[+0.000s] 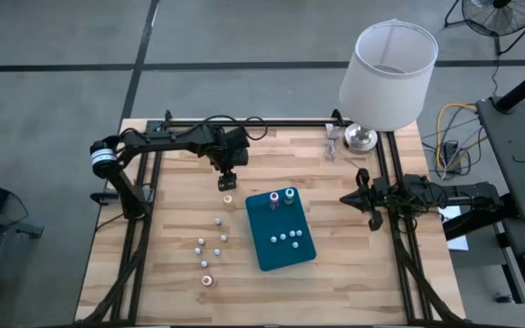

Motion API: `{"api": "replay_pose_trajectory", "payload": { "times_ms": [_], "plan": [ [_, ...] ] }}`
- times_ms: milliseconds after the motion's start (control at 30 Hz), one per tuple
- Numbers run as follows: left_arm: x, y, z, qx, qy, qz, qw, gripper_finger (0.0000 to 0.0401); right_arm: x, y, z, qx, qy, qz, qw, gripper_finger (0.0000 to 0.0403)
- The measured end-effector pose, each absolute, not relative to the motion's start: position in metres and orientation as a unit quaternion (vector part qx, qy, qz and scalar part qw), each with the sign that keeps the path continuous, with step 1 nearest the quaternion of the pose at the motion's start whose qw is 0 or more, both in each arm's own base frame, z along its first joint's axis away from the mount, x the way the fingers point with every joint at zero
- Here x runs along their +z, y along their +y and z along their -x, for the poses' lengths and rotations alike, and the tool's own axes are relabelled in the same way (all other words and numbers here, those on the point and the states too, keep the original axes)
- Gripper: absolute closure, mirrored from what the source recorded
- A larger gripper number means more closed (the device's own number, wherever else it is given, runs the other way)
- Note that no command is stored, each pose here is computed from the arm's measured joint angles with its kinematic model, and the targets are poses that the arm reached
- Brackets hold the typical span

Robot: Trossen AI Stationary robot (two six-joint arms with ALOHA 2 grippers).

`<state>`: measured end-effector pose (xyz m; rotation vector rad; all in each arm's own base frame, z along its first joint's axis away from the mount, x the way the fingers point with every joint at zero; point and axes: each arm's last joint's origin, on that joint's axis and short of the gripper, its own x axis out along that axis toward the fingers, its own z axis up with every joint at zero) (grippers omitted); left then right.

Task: Pick & Place food coloring
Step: Put the top large yellow food coloring bottle into the blue bin

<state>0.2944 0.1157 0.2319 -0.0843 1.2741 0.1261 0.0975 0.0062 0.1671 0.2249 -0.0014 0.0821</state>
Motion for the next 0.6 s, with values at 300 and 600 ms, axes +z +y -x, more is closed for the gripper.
{"api": "replay_pose_trajectory", "payload": {
  "times_ms": [300, 600],
  "plan": [
    [0.2319, 0.1156, -0.2943, 0.058, 0.594, 0.039, 0.801, 0.0237, 0.167, 0.0062, -0.0975, 0.041, -0.001, -0.112, 0.993, 0.0394],
    [0.2319, 0.1156, -0.2942, 0.058, 0.595, 0.039, 0.801, 0.0303, 0.1671, 0.0062, -0.0975, 0.041, -0.001, -0.112, 0.993, 0.0394]
  ]
}}
